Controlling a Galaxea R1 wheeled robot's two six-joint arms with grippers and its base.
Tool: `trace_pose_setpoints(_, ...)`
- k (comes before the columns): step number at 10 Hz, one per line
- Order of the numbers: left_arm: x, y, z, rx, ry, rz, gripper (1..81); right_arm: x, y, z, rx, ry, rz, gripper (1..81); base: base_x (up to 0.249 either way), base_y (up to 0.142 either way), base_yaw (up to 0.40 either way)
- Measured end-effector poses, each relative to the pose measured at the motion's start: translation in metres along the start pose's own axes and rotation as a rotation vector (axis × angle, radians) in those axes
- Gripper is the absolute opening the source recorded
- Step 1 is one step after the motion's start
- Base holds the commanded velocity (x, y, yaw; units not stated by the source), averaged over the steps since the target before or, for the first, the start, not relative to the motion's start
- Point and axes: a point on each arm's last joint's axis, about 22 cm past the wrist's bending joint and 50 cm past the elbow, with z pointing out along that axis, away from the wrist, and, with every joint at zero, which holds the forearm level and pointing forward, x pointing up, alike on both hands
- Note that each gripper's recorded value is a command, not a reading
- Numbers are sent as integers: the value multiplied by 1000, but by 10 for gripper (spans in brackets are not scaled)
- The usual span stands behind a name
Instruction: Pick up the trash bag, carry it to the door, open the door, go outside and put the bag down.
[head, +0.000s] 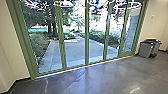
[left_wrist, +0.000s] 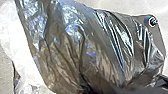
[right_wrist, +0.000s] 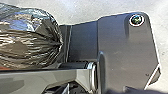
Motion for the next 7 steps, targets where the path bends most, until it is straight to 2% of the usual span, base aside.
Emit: trace_pose_setpoints(7,0,0,0,0,0,0,10,-1,-1,0,2,0,-5,811,0,0,-209)
